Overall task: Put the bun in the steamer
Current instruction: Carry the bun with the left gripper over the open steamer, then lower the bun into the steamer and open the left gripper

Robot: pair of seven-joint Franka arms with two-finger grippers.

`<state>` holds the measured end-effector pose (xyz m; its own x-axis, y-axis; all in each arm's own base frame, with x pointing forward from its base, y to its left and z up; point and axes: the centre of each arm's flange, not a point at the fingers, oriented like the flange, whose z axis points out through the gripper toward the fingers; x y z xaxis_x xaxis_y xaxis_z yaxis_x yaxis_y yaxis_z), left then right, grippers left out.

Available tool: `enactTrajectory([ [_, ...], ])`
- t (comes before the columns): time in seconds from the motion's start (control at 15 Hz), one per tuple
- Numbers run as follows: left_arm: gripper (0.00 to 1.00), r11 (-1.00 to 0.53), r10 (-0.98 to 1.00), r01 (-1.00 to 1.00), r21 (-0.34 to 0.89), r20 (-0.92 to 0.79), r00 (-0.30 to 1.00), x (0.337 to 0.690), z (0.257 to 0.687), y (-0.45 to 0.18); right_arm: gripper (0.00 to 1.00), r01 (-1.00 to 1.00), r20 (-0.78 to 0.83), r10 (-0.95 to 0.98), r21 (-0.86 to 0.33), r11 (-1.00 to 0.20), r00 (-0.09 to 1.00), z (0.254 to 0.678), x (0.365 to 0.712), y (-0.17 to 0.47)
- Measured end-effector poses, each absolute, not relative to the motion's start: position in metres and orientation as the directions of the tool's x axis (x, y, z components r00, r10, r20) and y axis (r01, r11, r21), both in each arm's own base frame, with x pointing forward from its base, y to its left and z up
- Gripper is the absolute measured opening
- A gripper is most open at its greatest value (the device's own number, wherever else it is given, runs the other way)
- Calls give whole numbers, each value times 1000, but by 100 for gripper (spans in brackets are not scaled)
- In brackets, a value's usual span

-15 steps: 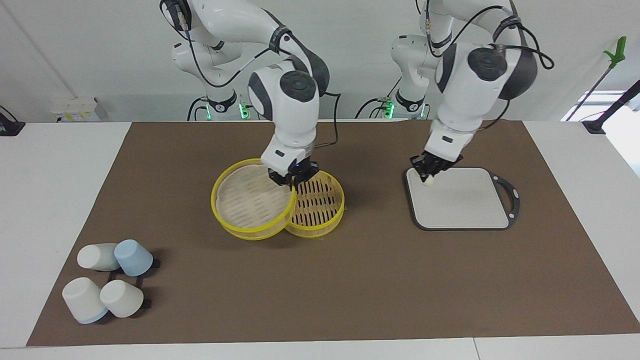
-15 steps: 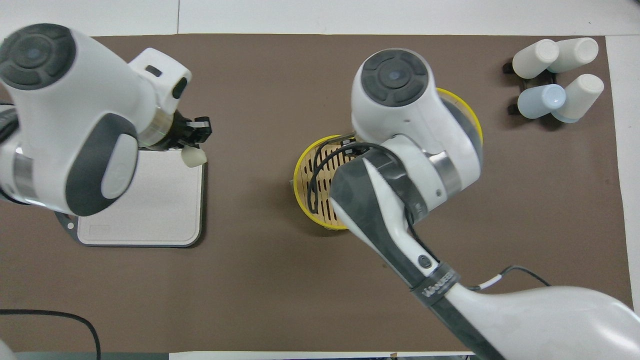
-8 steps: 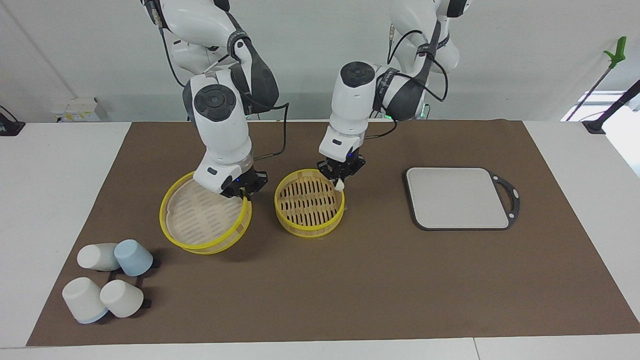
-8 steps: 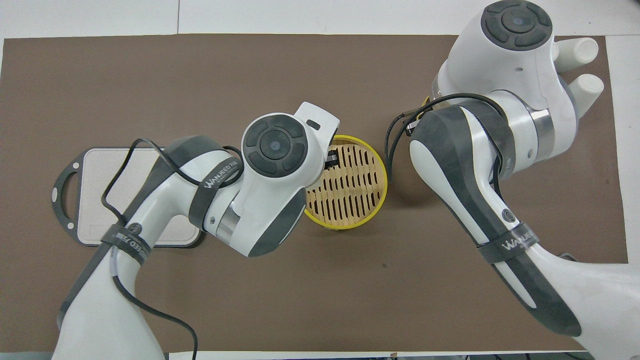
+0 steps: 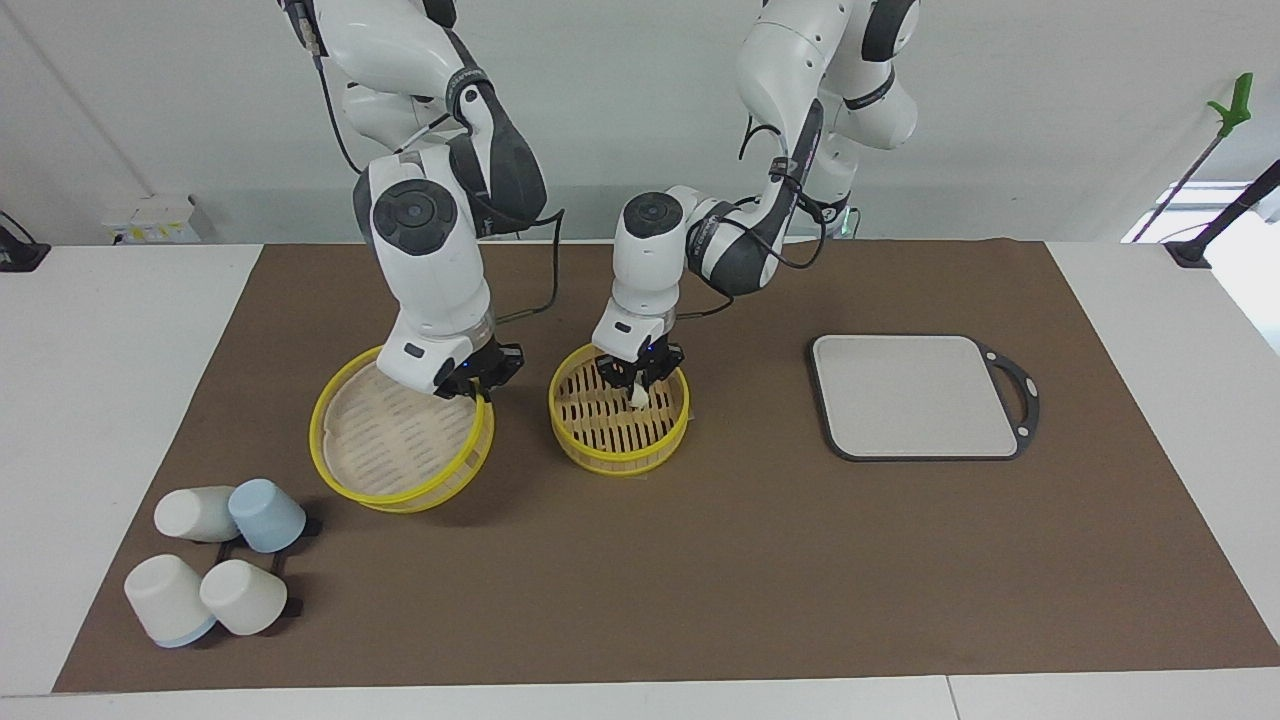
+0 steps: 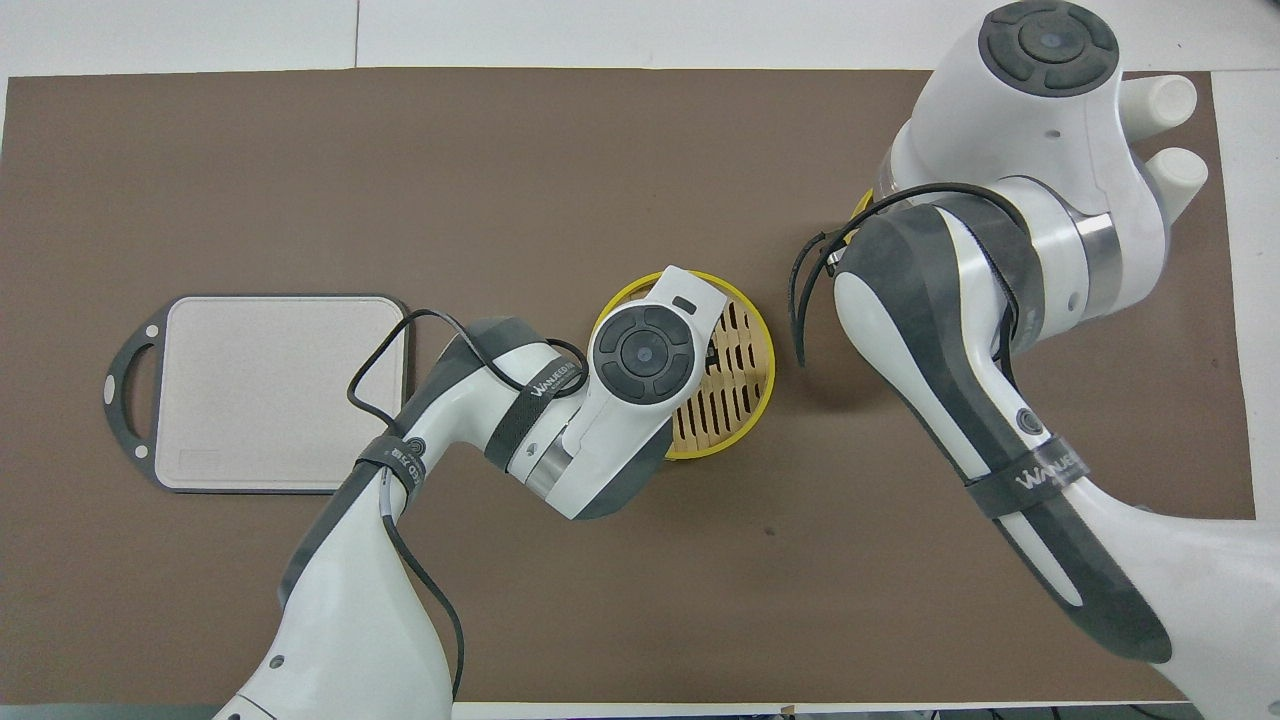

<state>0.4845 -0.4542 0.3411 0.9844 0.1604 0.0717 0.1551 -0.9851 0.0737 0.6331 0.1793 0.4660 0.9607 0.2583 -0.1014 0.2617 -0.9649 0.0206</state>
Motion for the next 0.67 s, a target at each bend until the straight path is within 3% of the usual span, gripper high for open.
enactTrajectory([
  [0.07,30,-985,160,155,73,71,985,484,340,-455,10,262,-102,258,21,-965,961,466,633,179],
  [0.47,93,-979,201,198,50,58,978,487,350,-444,10,259,-102,256,20,-966,961,466,633,178],
  [0.53,100,-976,218,216,35,50,975,492,362,-433,10,260,-102,257,20,-965,961,466,633,178],
  [0.67,100,-970,243,243,3,34,969,507,402,-392,10,261,-102,258,19,-965,961,466,633,179],
])
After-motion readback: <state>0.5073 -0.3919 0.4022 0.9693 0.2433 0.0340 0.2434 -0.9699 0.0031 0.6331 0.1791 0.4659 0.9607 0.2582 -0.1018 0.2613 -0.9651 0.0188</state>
